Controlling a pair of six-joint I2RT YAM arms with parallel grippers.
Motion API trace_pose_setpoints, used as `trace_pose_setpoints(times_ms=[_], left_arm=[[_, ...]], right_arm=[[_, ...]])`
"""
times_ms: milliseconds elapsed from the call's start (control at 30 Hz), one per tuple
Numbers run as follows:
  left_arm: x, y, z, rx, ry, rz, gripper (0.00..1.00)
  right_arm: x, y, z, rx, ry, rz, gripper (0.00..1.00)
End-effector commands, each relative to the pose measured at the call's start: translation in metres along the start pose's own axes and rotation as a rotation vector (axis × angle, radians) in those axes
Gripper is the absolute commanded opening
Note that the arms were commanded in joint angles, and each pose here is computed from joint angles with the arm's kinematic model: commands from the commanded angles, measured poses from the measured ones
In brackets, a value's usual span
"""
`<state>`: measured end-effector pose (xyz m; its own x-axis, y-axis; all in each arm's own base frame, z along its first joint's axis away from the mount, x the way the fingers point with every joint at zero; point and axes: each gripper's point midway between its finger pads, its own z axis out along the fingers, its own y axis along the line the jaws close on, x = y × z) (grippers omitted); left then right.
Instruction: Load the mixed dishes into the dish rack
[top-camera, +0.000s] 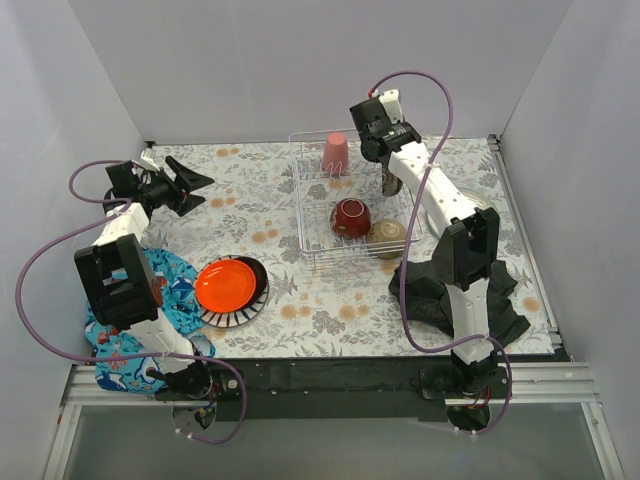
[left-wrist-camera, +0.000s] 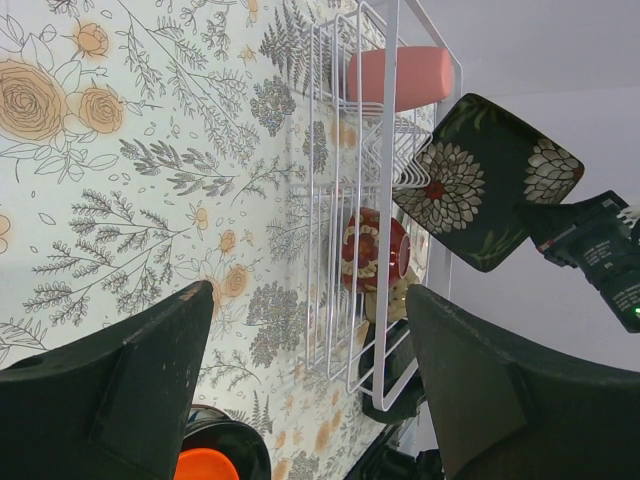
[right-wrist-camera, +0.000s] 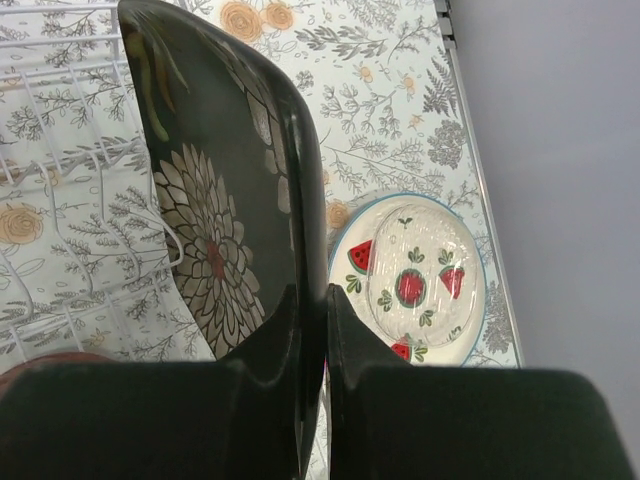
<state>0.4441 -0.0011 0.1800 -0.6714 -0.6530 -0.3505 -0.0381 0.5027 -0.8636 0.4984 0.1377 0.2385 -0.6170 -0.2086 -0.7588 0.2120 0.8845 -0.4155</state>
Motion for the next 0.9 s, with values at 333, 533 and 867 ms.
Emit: trace_pose_setpoints(times_ms=[333, 533, 867], left_arm=[[0.007, 0.003, -0.003, 0.006, 0.010, 0.007, 0.78], [0.003, 0.006, 0.000, 0.005, 0.006, 0.015, 0.78], [0.002, 0.017, -0.006, -0.052, 0.032, 0.145, 0.79]], right_arm=[[-0.039, -0.004, -0.009, -0.007, -0.103, 0.112, 0.37], [-0.052, -0.006, -0.030, -0.096, -0.135, 0.133, 0.52], [-0.067, -0.018, -0.064, -0.154, -0.200, 0.131, 0.49]])
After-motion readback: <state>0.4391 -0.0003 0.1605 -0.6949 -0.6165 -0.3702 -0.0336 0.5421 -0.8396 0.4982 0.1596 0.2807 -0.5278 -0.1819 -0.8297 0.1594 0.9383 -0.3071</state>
